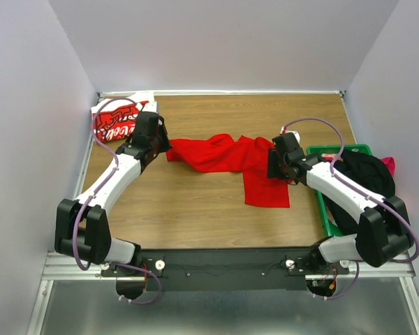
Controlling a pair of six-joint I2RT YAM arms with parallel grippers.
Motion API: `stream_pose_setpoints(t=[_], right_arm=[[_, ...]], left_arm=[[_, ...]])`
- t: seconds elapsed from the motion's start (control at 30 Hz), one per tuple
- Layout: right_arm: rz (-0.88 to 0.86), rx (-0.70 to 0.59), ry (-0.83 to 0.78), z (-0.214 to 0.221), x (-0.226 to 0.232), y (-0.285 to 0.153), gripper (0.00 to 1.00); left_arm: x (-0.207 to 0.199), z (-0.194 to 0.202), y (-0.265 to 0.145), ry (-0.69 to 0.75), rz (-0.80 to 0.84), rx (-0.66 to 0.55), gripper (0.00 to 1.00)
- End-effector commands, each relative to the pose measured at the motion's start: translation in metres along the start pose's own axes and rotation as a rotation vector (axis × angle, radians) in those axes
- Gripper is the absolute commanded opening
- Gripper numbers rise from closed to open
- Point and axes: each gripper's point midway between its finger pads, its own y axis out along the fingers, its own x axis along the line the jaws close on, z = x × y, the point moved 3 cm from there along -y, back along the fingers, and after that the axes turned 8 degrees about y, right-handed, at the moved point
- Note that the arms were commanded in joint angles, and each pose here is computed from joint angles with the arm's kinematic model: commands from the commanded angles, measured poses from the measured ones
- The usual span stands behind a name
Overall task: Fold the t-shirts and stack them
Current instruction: Flatten the tshirt out
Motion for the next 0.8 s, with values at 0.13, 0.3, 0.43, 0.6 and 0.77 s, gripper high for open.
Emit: stream_pose_setpoints(t=[0.13,0.3,0.43,0.6,0.77], right_arm=[[-0.045,0.158,0.092,0.046,-0.003,-0.010,0.72],[0.049,0.210,0.121,0.070,-0.021,-0.004,0.72],[0.150,0.273,0.138,0.088,-0.033,0.003,0.72],[0.198,0.339,0.164,0.106,-0.036,0.011,0.70],[0.217,0.343,0.196,0.113,-0.040,0.011,0.64]], left_arm=[[0.021,-0.010,-0.002,0.210,-0.035,0.082,0.00],[0.025,-0.009,-0.003,0.222,-0.040,0.038,0.00],[0.048,-0.011,-0.001,0.217,-0.121,0.002,0.00],[0.070,-0.018,-0.006,0.194,-0.195,-0.026,0.00],[0.076,-0.015,-0.006,0.182,-0.199,-0.021,0.00]])
